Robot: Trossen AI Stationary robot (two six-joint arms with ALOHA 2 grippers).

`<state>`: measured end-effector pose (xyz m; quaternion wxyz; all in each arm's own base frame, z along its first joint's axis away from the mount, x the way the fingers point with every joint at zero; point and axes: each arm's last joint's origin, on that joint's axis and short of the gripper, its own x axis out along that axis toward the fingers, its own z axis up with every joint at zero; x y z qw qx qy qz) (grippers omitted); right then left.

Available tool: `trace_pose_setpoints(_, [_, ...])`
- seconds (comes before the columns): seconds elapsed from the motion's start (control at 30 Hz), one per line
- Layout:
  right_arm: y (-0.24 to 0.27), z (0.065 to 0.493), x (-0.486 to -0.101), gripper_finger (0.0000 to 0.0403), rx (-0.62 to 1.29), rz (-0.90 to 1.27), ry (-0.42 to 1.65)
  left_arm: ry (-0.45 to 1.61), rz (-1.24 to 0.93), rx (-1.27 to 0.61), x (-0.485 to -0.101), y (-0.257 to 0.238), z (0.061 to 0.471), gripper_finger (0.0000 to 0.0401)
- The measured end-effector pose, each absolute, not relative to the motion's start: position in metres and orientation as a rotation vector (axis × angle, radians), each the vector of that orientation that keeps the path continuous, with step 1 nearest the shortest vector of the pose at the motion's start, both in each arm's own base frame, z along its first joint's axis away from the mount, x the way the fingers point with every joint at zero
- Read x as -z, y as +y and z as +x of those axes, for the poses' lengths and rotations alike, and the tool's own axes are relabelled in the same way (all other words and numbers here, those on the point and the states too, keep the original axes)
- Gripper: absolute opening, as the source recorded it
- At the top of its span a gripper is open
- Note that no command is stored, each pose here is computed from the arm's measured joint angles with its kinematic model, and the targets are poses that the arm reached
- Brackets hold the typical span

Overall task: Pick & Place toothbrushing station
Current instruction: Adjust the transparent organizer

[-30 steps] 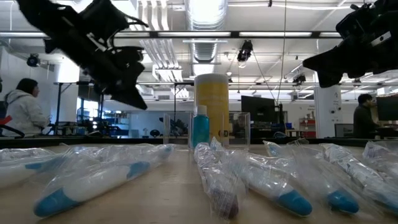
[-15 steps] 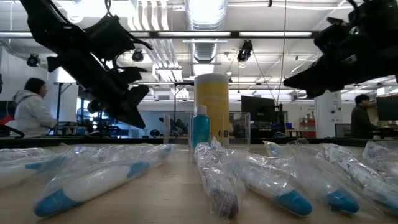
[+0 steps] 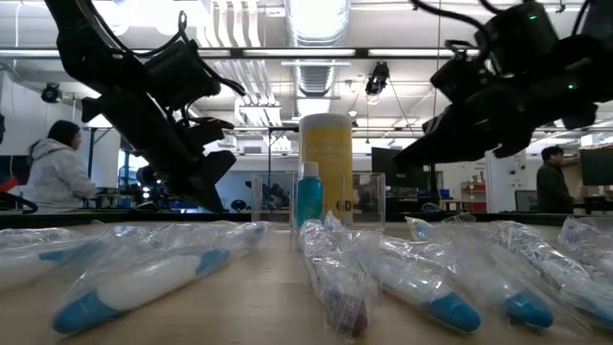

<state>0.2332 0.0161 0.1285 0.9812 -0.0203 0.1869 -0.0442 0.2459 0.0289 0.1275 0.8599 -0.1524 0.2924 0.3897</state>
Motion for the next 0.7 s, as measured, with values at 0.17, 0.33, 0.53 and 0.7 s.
trace_pose_setpoints(0.17, [0.012, 0.248, -0.122, 0.0008, 0.115, -0.031, 0.412, 0.615, -0.315, -0.804, -0.129, 0.029, 0.246, 0.0002])
trace_pose_setpoints(0.33, [0.004, 0.254, -0.115, 0.0008, 0.156, 0.000, 0.457, 0.621, -0.324, -0.787, -0.129, 0.028, 0.246, 0.0003])
trace_pose_setpoints(0.53, [-0.002, 0.252, -0.114, 0.0008, 0.188, 0.035, 0.460, 0.627, -0.341, -0.753, -0.129, 0.027, 0.247, 0.0003])
trace_pose_setpoints(0.7, [-0.006, 0.247, -0.116, 0.0008, 0.249, 0.064, 0.443, 0.616, -0.356, -0.714, -0.130, 0.026, 0.250, 0.0002])
